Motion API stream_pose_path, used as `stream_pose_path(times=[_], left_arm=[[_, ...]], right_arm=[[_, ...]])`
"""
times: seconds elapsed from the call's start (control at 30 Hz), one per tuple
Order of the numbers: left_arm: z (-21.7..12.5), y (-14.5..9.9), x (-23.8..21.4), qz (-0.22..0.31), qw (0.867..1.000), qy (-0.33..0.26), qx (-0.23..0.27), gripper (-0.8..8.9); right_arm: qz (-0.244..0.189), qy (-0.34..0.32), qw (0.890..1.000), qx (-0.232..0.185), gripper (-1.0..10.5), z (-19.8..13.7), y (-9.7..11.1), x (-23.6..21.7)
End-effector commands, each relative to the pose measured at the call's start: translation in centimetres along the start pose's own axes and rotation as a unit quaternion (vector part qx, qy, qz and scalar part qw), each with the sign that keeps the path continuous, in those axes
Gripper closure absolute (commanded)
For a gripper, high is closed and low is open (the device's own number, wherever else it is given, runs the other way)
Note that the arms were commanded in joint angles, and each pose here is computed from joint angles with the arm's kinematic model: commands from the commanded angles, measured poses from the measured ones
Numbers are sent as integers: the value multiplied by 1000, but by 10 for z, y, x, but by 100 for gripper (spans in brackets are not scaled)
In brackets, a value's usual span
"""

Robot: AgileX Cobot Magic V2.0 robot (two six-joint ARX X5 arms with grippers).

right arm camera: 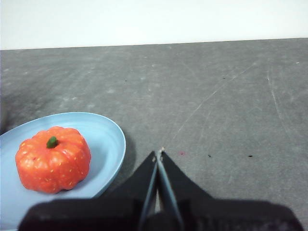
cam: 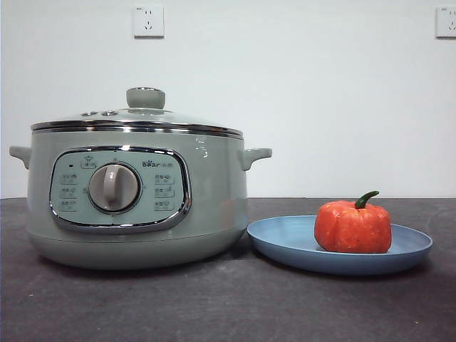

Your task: Take the pumpkin out from the steamer,put the pumpkin in the blue plate,close the lid

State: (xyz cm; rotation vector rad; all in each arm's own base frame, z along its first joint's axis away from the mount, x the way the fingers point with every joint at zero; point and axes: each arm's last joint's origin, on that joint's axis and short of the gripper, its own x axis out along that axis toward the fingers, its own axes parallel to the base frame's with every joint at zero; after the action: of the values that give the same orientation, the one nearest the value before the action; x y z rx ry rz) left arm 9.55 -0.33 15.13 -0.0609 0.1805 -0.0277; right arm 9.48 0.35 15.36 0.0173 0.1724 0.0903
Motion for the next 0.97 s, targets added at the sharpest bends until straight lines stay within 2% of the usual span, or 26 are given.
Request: stream_pose_path(times=[0.03, 0.97], left_arm=[[-5, 1, 2, 0, 1000, 6, -4, 817], [-5, 1, 2, 0, 1000, 6, -4, 817]], right_arm=[[1, 4, 1000, 27, 963, -4, 0, 1], [-4, 8, 1000, 27, 963, -5, 0, 2]])
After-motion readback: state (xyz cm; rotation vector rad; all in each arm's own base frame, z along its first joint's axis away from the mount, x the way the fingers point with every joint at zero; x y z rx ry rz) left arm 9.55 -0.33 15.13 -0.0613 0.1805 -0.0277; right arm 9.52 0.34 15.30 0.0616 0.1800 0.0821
